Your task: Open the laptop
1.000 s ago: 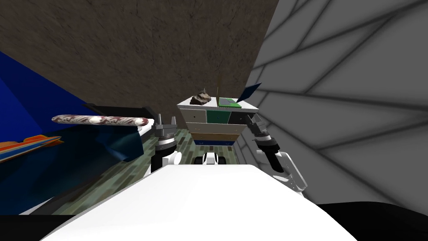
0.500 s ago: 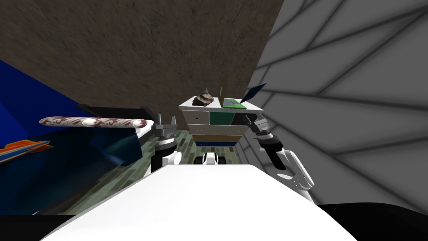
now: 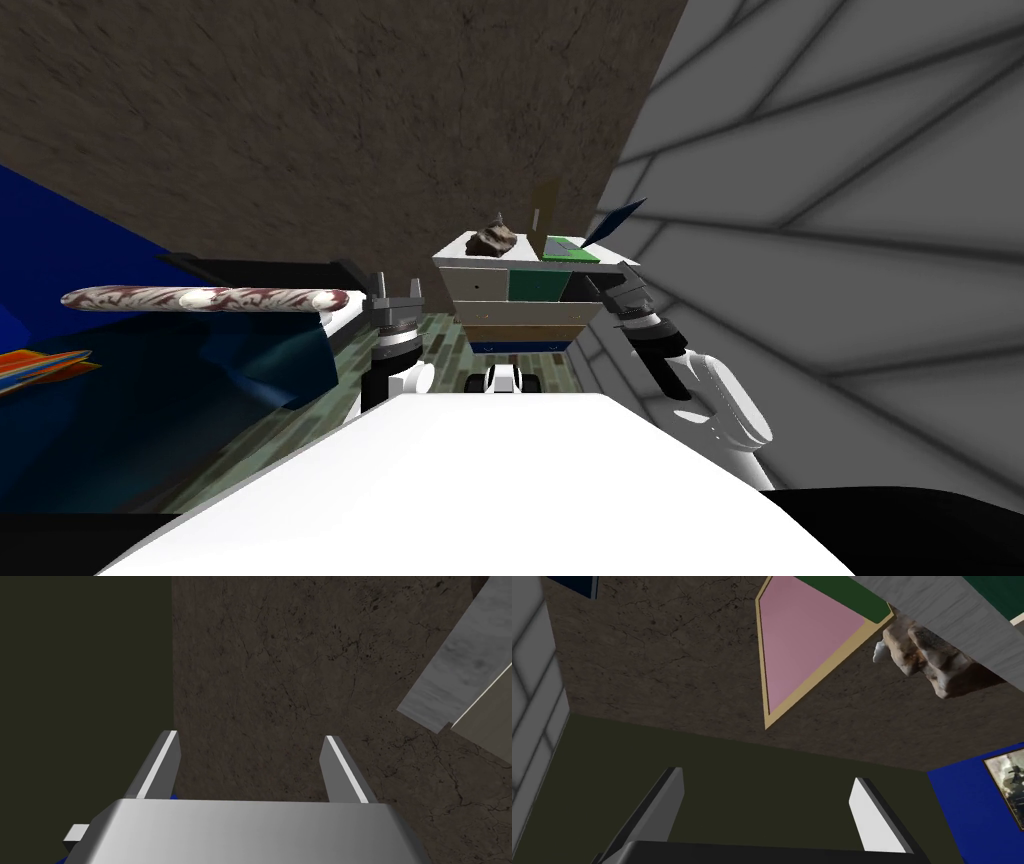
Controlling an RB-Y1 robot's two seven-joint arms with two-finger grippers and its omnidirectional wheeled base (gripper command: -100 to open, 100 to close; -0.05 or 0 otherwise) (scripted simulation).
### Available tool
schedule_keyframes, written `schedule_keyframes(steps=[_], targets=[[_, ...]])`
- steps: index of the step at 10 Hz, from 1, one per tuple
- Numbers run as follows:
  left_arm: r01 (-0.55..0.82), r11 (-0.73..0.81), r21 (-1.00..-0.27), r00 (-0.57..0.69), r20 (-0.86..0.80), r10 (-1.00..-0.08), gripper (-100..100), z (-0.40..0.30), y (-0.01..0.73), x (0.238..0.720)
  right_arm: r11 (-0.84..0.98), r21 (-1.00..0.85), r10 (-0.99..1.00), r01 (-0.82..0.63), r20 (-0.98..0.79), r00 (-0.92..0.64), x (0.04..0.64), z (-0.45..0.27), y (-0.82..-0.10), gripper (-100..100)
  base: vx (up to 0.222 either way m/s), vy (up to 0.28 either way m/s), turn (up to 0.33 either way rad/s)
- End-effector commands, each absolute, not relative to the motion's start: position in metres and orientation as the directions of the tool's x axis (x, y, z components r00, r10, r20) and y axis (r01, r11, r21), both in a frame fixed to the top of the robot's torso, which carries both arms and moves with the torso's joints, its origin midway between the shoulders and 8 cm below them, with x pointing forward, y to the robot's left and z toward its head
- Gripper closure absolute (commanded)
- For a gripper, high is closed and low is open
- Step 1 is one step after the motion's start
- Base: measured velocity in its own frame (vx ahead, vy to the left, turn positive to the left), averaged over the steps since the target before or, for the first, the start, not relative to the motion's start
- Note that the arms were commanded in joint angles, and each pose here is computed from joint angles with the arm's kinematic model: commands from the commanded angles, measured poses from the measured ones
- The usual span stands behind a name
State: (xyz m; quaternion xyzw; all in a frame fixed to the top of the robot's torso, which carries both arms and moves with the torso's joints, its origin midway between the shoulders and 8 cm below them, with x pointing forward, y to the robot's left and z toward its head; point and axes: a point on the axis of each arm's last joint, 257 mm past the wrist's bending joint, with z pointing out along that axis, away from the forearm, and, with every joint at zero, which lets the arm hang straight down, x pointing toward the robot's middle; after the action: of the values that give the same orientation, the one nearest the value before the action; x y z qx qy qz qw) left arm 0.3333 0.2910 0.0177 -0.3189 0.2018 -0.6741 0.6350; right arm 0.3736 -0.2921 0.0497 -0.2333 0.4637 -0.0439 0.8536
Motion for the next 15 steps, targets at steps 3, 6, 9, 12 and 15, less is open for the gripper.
schedule_keyframes(steps=[3, 6, 9, 12, 15], targets=[[0.727, -0.112, -0.677, 0.010, 0.174, -0.985, 0, 0.018, 0.291, 0.333, 0.758, -0.653, -0.539, -0.009, -0.633, 0.555, 0.383, 0.055, -0.306, -100, 0.058, 0.100, -0.040], [0.727, -0.112, -0.677, 0.010, 0.174, -0.985, 0, 0.018, 0.291, 0.333, 0.683, -0.729, -0.631, 0.045, -0.558, 0.539, 0.388, 0.058, -0.312, -100, 0.053, 0.105, -0.041], [0.727, -0.112, -0.677, 0.010, 0.174, -0.985, 0, 0.018, 0.291, 0.333, 0.517, -0.844, -0.777, 0.144, -0.393, 0.492, 0.396, 0.065, -0.327, -100, 0.063, 0.133, -0.051], [0.727, -0.112, -0.677, 0.010, 0.174, -0.985, 0, 0.018, 0.291, 0.333, 0.339, -0.912, -0.877, 0.229, -0.218, 0.429, 0.403, 0.076, -0.343, -100, 0.047, 0.103, -0.043], [0.727, -0.112, -0.677, 0.010, 0.174, -0.985, 0, 0.018, 0.291, 0.333, 0.152, -0.942, -0.936, 0.300, -0.040, 0.351, 0.409, 0.089, -0.359, -100, 0.061, 0.131, -0.045]])
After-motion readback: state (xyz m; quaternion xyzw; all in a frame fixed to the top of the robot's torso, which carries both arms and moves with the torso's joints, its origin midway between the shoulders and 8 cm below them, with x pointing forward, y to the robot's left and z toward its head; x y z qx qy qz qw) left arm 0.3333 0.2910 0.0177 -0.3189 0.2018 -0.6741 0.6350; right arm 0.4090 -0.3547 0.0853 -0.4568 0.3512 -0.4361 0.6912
